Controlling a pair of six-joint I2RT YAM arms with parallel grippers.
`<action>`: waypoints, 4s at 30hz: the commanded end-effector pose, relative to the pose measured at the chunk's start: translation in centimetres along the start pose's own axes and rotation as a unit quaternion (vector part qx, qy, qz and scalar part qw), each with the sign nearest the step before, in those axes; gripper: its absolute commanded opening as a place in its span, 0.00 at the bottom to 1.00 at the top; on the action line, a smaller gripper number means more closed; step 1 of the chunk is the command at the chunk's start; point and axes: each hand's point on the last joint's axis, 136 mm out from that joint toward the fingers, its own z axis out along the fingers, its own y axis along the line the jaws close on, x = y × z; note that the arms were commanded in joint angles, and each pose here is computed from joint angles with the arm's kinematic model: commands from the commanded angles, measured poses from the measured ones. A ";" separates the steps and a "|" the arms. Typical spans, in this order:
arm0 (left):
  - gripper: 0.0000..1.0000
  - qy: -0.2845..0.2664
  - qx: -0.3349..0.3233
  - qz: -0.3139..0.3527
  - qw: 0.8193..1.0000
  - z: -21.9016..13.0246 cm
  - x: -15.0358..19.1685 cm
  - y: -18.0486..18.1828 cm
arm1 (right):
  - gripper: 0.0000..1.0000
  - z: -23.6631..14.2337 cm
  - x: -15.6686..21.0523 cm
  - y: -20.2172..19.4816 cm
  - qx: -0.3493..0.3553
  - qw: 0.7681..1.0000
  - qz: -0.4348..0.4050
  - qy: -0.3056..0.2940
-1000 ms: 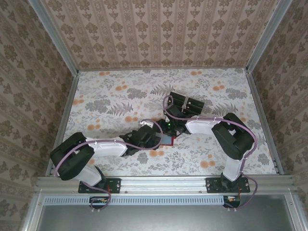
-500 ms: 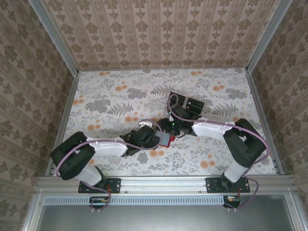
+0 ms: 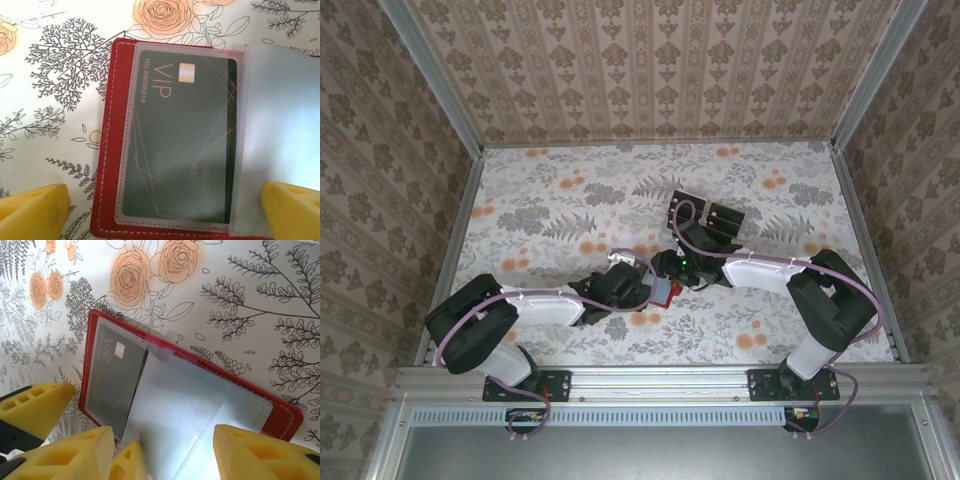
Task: Put the credit cards into the card holder
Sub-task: Flip over the card slot on the card holder, then move the card holder to the center of the table.
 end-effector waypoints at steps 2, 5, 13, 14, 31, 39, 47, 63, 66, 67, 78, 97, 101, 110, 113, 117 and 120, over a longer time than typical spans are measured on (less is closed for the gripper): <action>0.99 0.011 -0.017 -0.004 1.000 0.2 1.0 0.9 | 0.56 0.8 0.5 -1.7 0.026 1.000 0.014 0.005; 0.99 0.011 -0.017 -0.003 1.000 0.2 1.0 0.9 | 0.56 1.1 0.6 -2.0 0.031 0.999 0.015 0.007; 0.99 0.011 -0.017 -0.004 1.000 0.2 1.0 1.0 | 0.55 2.0 0.7 -2.2 0.034 0.999 0.016 0.014; 0.99 0.012 -0.017 -0.004 1.000 0.2 1.0 1.0 | 0.55 2.1 0.7 -2.1 0.033 0.999 0.015 0.015; 0.99 0.005 -0.014 -0.005 1.000 -0.1 0.6 0.9 | 0.55 2.1 0.1 0.0 0.002 1.000 0.002 0.018; 0.99 0.005 -0.013 -0.005 1.000 -0.1 0.6 0.8 | 0.54 1.3 0.0 0.7 0.001 1.000 -0.009 0.014; 0.99 0.002 -0.011 -0.006 1.000 -0.2 0.4 0.8 | 0.54 1.4 0.0 1.0 -0.001 1.000 -0.013 0.013; 1.00 -0.044 0.002 -0.022 0.999 -3.3 -2.0 1.1 | 0.54 1.3 -0.4 2.9 -0.020 1.000 -0.017 0.015; 1.00 -0.066 0.004 -0.035 0.997 -4.6 -2.7 1.6 | 0.54 1.5 -0.5 3.5 -0.021 0.999 -0.021 0.018; 1.00 -0.073 0.001 -0.042 0.996 -5.1 -2.8 1.9 | 0.54 1.7 -0.6 3.7 -0.022 0.999 -0.022 0.018; 1.00 -0.114 -0.011 -0.091 0.989 -8.2 -3.2 4.9 | 0.54 5.3 -1.0 5.7 -0.013 0.999 -0.032 0.041; 1.00 -0.094 -0.027 -0.102 0.990 -7.8 -2.8 6.6 | 0.55 3.1 0.5 6.9 -0.027 0.997 -0.066 0.039; 1.00 -0.091 -0.029 -0.101 0.990 -7.7 -2.9 6.6 | 0.55 3.8 2.1 5.7 -0.021 0.995 -0.073 0.060; 1.00 -0.085 -0.030 -0.102 0.991 -7.7 -2.9 6.5 | 0.54 4.5 6.1 2.4 0.009 0.983 -0.126 0.133; 1.00 -0.086 -0.030 -0.102 0.991 -7.7 -3.0 6.5 | 0.54 4.1 7.2 0.9 0.028 0.977 -0.146 0.153; 1.00 -0.085 -0.030 -0.102 0.991 -7.6 -2.9 6.4 | 0.53 3.5 8.0 -0.7 0.049 0.969 -0.169 0.173; 1.00 -0.085 -0.027 -0.101 0.991 -7.6 -3.1 6.2 | 0.53 3.1 8.4 -1.2 0.056 0.964 -0.184 0.183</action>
